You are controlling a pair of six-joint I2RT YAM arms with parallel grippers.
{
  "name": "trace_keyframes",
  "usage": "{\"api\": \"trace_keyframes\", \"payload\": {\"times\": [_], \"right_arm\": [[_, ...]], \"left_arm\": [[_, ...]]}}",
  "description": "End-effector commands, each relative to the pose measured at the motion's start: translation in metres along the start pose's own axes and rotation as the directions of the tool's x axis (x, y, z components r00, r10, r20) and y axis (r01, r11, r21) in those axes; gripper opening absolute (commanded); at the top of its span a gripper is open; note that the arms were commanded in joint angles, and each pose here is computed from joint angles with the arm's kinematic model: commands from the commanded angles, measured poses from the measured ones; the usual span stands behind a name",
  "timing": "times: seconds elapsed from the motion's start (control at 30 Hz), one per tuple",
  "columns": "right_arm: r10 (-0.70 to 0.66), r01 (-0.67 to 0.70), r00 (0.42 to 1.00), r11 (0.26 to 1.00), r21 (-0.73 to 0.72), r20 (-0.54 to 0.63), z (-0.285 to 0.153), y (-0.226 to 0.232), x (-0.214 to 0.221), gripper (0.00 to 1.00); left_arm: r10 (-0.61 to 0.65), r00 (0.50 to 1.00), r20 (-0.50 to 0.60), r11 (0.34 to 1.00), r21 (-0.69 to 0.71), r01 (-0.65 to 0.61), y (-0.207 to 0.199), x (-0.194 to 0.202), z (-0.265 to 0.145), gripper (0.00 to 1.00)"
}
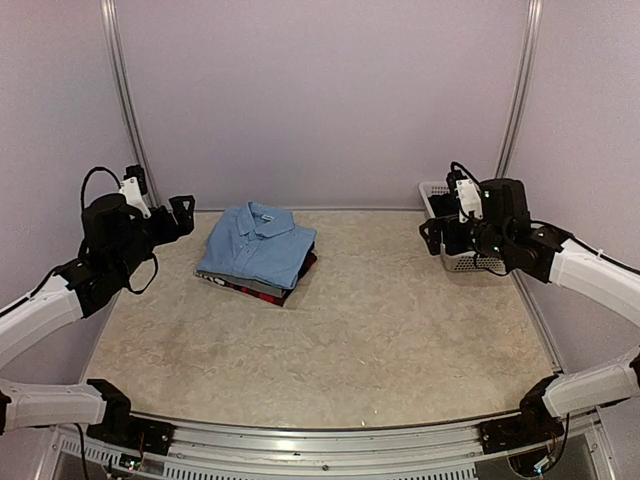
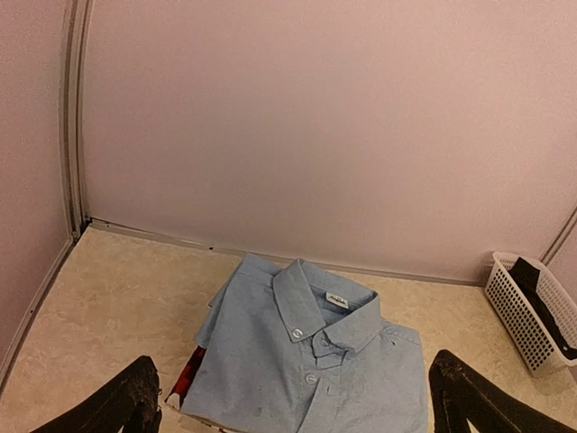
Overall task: Fold and stack the long sleeve shirts
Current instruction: Reset both arms
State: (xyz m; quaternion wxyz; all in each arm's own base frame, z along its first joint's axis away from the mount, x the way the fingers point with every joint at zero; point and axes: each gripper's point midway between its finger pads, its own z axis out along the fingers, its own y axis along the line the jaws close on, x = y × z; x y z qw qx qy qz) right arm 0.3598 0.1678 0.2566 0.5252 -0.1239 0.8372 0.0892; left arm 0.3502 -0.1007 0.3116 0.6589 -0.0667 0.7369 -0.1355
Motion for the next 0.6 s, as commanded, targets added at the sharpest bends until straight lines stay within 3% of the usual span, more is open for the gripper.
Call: {"api": "trace_keyframes", "payload": {"times": [0.0,0.57], "right_arm": [[0.005,-0.007,0.996,1.0,0.02,0.093,-0.0135,-0.0084,-0.0185,1.0],[0.02,-0.022,0.994,1.0,0.014,0.11,-0.0107,-0.0078,-0.015,1.0]], "left_arm": [[0.028,0.998,0.053,1.0,-0.014,-0.027,0.0003,-0.0096,-0.0055,0.99],[0.044,0.998,0.034,0.999,-0.02,-0.044,-0.0021,-0.0038,-0.0057,0.99]]}}
